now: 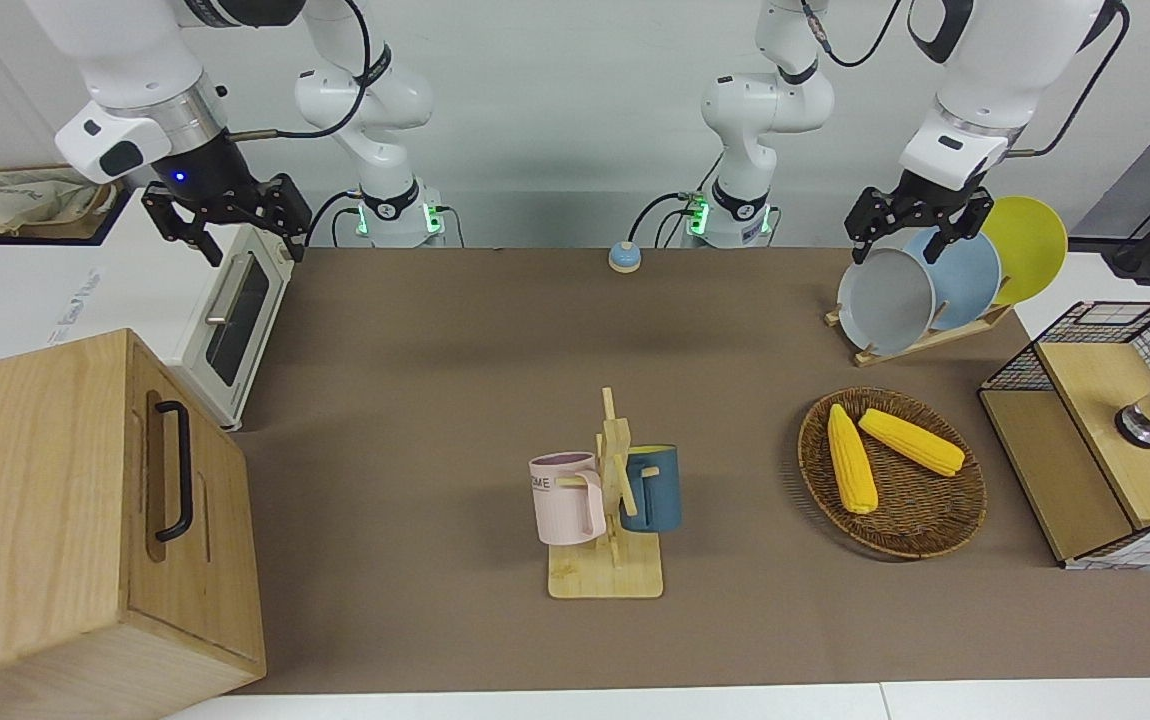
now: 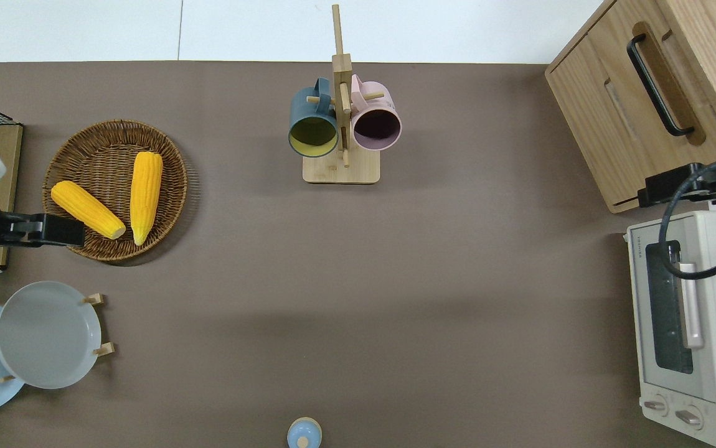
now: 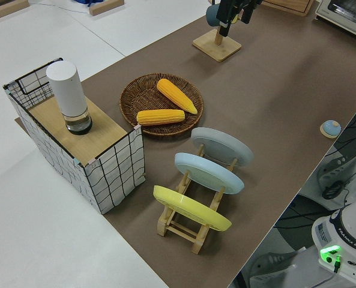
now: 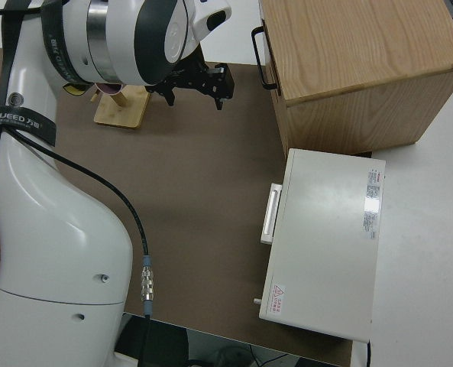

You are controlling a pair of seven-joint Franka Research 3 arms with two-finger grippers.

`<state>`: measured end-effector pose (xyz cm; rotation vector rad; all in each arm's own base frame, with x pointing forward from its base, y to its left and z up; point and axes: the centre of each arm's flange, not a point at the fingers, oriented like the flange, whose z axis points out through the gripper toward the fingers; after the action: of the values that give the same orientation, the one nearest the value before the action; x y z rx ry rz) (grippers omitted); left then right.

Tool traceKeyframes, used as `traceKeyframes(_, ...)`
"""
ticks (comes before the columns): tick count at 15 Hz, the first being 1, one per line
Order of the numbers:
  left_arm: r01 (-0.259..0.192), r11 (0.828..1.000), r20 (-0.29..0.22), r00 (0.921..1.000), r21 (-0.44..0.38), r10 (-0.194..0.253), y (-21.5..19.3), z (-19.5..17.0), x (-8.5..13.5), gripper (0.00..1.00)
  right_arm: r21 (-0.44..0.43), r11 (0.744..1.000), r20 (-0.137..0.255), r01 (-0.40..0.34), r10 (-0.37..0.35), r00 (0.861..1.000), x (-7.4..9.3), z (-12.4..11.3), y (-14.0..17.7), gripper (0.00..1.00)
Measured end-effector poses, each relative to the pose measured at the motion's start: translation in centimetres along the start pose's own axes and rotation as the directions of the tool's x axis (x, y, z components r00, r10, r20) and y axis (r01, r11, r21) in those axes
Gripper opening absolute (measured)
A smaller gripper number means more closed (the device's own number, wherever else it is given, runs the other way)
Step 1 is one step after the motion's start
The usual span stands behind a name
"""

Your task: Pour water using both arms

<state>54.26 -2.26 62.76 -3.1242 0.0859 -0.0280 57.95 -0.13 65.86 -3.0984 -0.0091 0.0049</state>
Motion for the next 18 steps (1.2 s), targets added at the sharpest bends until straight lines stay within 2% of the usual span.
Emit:
traceKeyframes(9, 0.005, 1.0, 0.0, 1.0, -0.001, -0.005, -0.3, 0.0, 0.0, 1.0, 0.001, 1.0, 0.0, 0.011, -0.011, 1.0, 0.0, 0.0, -0.6, 0.99)
traceKeyframes(12, 0.033, 0.999, 0.002, 0.9994, -0.002, -0.033, -2.8, 0.1, -0.1, 1.0, 0.0, 1.0, 0.0, 0.011, -0.011, 1.0, 0.0, 0.0, -0.6, 0.99)
traceKeyframes(14, 0.016, 1.0, 0.004, 0.9999, -0.003, -0.016, -5.5, 0.3, -0.3, 1.0, 0.0, 1.0, -0.031, 0.021, -0.021, 0.999, 0.3, -0.2, -1.2, 0.99)
traceKeyframes(16, -0.006, 1.0, 0.01, 0.9999, -0.005, 0.006, -8.6, 0.6, -0.6, 1.0, 0.001, 0.999, -0.084, 0.042, -0.042, 0.996, 0.9, -0.4, -2.4, 0.99)
traceKeyframes(17, -0.028, 1.0, 0.017, 0.9995, -0.006, 0.028, -10.8, 1.0, -0.8, 1.0, 0.003, 0.998, -0.133, 0.057, -0.057, 0.989, 1.3, -0.2, -3.4, 0.99)
traceKeyframes(18, -0.039, 0.999, 0.02, 0.9991, -0.007, 0.039, -12.2, 1.2, -1.0, 1.0, 0.005, 0.998, -0.159, 0.069, -0.067, 0.985, 1.5, 0.2, -4.1, 0.99)
